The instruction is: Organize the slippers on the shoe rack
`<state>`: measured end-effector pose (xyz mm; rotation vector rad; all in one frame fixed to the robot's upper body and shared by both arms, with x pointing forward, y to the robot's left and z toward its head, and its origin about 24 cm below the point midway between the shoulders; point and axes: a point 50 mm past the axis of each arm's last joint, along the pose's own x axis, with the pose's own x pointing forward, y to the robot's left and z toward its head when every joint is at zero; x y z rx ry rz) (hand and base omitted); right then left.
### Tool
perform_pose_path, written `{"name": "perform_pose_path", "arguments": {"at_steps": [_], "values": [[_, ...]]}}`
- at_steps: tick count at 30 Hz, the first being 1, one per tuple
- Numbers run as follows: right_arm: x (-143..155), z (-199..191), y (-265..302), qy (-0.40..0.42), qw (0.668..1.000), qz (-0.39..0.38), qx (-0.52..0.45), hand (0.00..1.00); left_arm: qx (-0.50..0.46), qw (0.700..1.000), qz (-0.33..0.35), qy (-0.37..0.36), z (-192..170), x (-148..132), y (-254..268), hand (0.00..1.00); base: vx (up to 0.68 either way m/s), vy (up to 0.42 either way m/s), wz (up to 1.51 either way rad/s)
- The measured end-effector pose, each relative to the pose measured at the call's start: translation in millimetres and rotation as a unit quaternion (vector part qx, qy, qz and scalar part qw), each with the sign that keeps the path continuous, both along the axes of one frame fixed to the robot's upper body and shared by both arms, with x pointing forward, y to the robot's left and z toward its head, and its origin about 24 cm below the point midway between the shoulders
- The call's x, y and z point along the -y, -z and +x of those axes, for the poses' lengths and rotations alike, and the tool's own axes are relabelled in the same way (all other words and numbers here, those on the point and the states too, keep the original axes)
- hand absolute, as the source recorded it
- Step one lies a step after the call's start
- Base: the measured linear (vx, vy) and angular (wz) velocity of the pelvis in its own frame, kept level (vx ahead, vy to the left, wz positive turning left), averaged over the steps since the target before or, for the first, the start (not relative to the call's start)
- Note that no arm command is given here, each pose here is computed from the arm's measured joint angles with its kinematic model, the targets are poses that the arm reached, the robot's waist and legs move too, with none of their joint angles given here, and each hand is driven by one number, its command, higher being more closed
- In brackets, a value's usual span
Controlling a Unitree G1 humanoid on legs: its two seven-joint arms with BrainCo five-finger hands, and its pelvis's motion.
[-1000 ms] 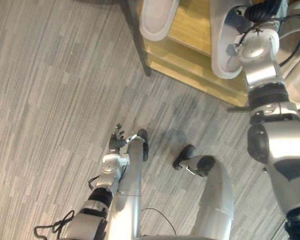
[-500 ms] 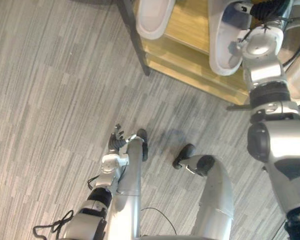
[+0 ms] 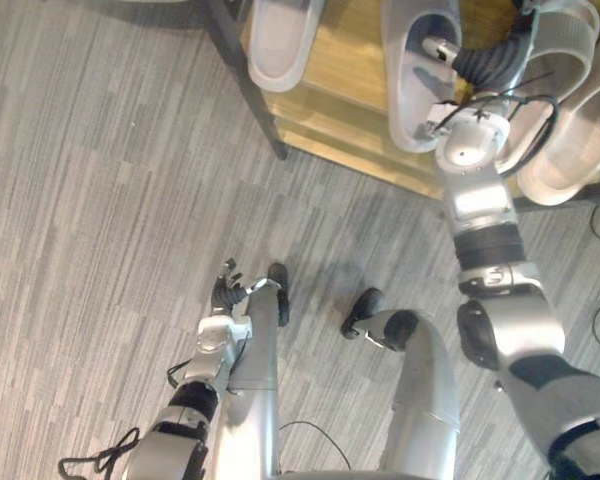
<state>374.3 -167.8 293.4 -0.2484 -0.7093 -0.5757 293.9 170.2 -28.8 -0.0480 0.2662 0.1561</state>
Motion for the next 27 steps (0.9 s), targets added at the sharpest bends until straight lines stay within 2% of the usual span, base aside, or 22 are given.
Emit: {"name": "perform_pose_path", "arguments": {"at_steps": [3,6,18,27], "values": [[-28.2,-6.2,33.0,-0.057,0.998,0.025,-0.012,0.0,-0.004,1.0,0.013,0.0,-0.8,-4.8,0.7,0.0,0.03,0.043,-0.01],[-40.5,-5.1,57.9,-0.099,0.992,0.066,-0.049,0.0,-0.009,1.0,0.007,-0.007,-1.1,-5.4,1.7,0.0,-0.01,0.058,-0.02],[-40.7,-2.5,65.6,-0.175,0.973,0.145,-0.044,0.0,-0.011,0.999,-0.011,-0.036,-1.9,-9.5,2.8,0.0,-0.01,0.023,-0.01],[-40.6,0.5,65.1,-0.246,0.945,0.213,-0.026,0.0,-0.017,0.998,-0.019,-0.052,-3.5,-12.2,5.5,0.0,0.0,0.059,0.01]]}}
